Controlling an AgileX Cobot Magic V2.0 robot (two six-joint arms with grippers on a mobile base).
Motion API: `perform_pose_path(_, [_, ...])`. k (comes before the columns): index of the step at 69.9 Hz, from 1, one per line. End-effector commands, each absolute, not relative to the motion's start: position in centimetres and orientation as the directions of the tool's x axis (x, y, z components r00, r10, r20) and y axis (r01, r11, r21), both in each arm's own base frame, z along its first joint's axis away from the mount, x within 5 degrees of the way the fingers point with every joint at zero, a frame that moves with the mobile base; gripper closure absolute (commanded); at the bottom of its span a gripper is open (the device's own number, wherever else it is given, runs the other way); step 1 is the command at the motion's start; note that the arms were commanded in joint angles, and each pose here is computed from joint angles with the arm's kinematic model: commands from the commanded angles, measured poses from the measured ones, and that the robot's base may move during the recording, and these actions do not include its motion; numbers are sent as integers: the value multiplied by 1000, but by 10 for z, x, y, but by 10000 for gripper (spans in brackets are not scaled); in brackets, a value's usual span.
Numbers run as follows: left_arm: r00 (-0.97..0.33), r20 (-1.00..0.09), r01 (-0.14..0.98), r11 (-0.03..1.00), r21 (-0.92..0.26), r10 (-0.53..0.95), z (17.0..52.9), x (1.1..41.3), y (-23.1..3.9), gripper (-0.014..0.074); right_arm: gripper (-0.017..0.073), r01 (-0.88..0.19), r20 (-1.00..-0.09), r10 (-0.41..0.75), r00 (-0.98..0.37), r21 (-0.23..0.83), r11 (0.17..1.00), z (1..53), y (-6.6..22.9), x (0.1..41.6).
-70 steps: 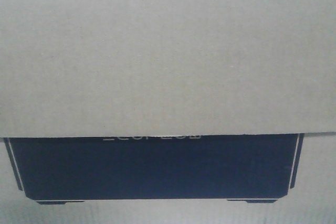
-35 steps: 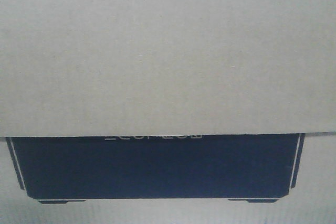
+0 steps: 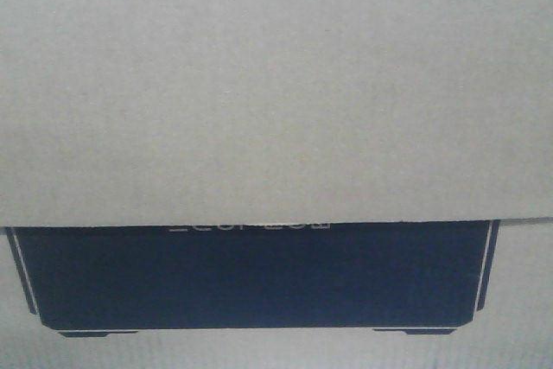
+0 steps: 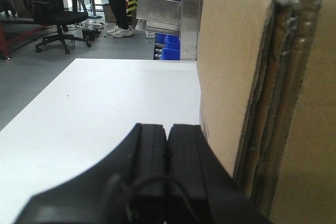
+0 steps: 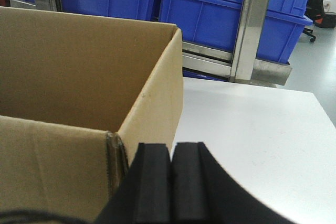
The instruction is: Grab box from left shelf to table start
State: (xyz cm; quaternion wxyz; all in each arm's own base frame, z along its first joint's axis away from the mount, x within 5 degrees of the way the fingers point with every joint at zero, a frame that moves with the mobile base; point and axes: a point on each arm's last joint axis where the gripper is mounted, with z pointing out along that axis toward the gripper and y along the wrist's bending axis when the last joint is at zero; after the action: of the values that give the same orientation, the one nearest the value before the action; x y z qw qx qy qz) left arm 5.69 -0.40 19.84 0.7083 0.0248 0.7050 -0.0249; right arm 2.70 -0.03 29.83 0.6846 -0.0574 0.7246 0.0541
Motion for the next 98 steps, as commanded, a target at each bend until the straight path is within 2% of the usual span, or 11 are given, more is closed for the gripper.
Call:
perform_pose_path(1, [110,-994,68,998,0,-8,208,55,-4,688,503,-156,-999,-8,51,-16,988,314,0,26])
perform_pose_path(73, [113,-994,68,998,0,-8,208,55,-4,688,503,-167,-997,8,82,-5,986,317,1,26])
perform_pose_path(83, [113,-994,68,998,0,-8,208,55,-4,688,503,-161,-998,-58,39,-63,985,310,1,27])
perform_pose_path(89, [113,-994,68,998,0,-8,208,55,-4,688,503,-134,-998,-67,-2,-66,989,303,2,29])
perform_pose_path(98, [113,-994,68,998,0,-8,208,55,-4,688,503,-36,-999,-36,-29,-35,999,287,0,33])
